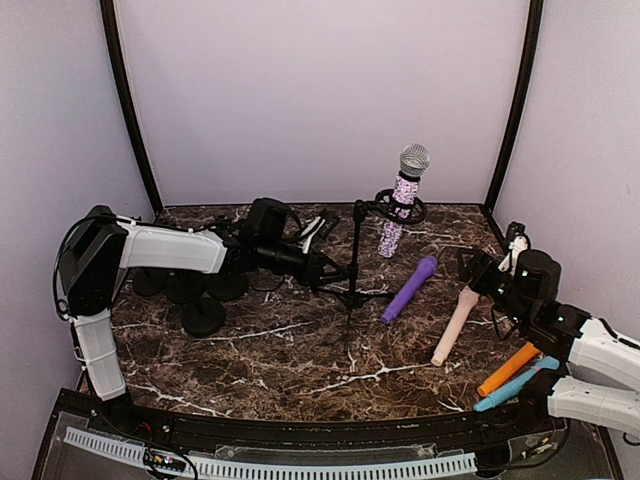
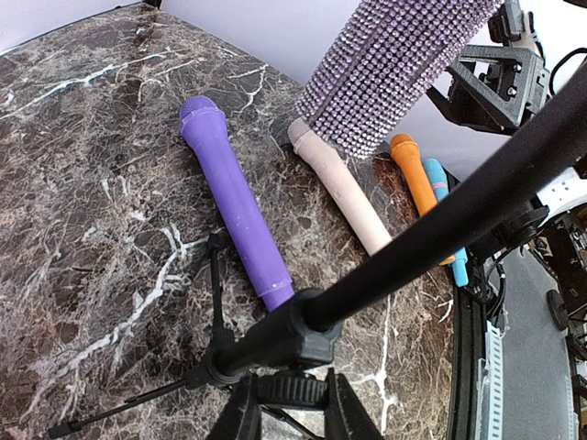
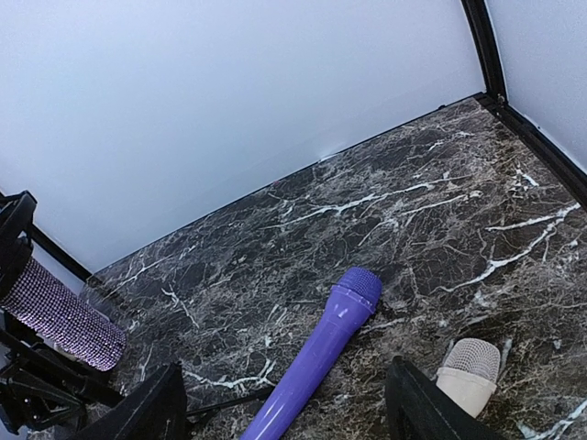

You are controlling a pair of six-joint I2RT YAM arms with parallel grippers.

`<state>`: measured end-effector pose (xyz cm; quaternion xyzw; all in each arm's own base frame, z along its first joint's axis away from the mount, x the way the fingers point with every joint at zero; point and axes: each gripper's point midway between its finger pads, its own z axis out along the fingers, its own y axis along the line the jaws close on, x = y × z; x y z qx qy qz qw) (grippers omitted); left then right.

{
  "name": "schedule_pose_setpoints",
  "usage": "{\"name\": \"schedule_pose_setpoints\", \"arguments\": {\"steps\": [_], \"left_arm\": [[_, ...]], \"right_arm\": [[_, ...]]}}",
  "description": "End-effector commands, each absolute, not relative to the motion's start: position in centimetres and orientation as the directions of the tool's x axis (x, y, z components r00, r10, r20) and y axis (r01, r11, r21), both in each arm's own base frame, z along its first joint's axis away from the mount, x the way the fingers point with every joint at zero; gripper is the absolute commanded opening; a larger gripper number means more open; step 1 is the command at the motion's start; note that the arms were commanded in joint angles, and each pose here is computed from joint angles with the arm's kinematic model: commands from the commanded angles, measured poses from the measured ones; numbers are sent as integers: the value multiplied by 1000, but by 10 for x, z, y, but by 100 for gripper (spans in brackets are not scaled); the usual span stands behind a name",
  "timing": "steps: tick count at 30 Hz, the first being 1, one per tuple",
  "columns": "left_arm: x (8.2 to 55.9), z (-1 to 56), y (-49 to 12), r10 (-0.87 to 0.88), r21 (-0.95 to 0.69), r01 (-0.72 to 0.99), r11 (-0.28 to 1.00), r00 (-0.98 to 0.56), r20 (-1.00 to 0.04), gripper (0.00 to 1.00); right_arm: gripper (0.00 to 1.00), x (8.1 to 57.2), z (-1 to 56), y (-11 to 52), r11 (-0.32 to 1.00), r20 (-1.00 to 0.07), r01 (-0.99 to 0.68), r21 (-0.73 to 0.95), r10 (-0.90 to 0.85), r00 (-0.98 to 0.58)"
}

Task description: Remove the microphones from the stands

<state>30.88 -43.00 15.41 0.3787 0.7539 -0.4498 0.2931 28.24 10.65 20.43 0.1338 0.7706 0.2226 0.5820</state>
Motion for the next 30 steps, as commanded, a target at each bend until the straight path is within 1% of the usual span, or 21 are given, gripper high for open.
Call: {"name": "schedule_pose_setpoints", "arguments": {"steps": [1,2,3,4,5,6,7,8,13,19,23,24,26,28,30], "left_arm": [[304,144,-429,314,-515,801,304,-595,-740,22],[305,146,-430,310,-513,803,304,-592,-744,27],[306,151,-430,301,-505,809,301,-583,-754,30],[308,154,-430,295,-495,813,306,-576,-763,38],[312,158,-430,287,-476,821,316,-561,-777,41],[313,165,-429,281,-454,833,317,-540,-793,48],[317,168,-428,275,-435,837,332,-528,-804,50],[317,176,-427,271,-410,850,331,-501,-822,56],[322,196,-418,253,-303,884,357,-404,-879,67],[324,209,-403,263,-177,900,397,-297,-918,70],[316,215,-397,298,-34,913,405,-167,-940,69],[314,219,-397,315,28,916,400,-108,-943,69],[314,215,-396,371,135,892,431,-39,-928,66],[308,210,-400,408,200,882,426,10,-913,61],[303,206,-405,424,233,879,415,40,-905,60]], "right_arm": [[76,284,211,104,852,-830,-51,521,492,-264],[76,283,210,104,851,-829,-50,523,493,-264],[76,283,210,104,851,-829,-51,523,493,-265],[76,283,210,104,850,-828,-50,524,494,-265],[76,283,210,104,850,-827,-50,525,495,-266],[76,282,211,104,850,-827,-52,525,495,-266],[76,282,211,103,848,-826,-51,527,497,-264],[75,281,211,103,849,-827,-50,526,497,-264],[76,279,212,97,848,-827,-37,528,504,-249],[76,276,212,94,840,-820,-34,542,520,-238],[76,276,209,94,841,-820,-31,540,518,-243],[76,276,209,94,841,-820,-30,540,518,-243],[76,276,209,95,842,-821,-30,538,516,-243],[76,277,208,95,843,-821,-29,537,515,-246],[76,278,208,96,843,-821,-29,537,514,-247]]}}
